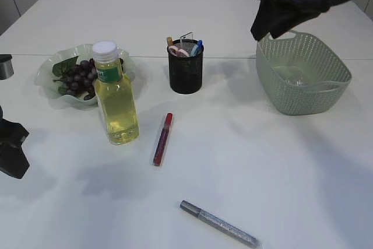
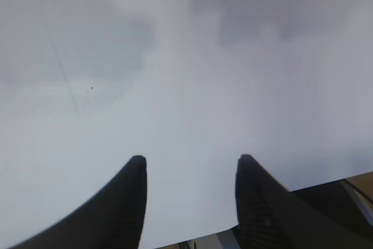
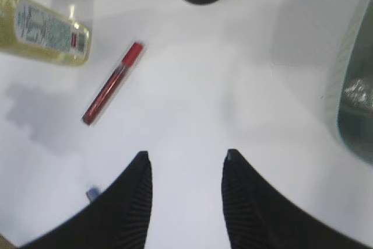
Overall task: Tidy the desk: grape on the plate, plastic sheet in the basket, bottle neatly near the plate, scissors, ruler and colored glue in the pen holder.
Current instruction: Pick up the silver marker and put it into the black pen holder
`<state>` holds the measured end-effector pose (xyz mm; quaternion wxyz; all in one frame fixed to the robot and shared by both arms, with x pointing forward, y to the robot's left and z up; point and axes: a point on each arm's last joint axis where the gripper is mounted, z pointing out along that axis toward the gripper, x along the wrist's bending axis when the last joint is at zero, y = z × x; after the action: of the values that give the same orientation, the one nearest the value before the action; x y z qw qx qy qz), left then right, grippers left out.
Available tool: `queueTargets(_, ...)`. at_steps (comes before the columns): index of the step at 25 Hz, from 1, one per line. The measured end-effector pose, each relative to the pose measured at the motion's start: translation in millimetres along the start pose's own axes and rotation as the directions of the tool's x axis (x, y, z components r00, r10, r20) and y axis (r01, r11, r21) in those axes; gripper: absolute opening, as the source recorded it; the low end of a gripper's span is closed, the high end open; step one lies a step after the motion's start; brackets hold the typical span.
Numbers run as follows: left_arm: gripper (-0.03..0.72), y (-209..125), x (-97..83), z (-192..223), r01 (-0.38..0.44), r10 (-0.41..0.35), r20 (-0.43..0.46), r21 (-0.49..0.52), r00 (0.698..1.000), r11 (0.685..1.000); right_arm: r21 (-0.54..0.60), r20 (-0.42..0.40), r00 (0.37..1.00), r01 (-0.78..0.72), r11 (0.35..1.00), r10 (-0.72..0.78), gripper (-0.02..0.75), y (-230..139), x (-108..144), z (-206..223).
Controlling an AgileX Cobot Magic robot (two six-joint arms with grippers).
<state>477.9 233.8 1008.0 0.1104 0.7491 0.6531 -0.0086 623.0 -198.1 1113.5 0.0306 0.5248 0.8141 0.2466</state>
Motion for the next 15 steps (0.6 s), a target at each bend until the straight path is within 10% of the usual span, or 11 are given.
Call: queueTargets(15,0.335,0.9,-0.2,0.0,0.001,-0.001,0.002,-0.01,1.0,1.0,0.342,-0.089,0.953,0.303,0.889,-0.291,0.326,-103.5,127.9,67.0)
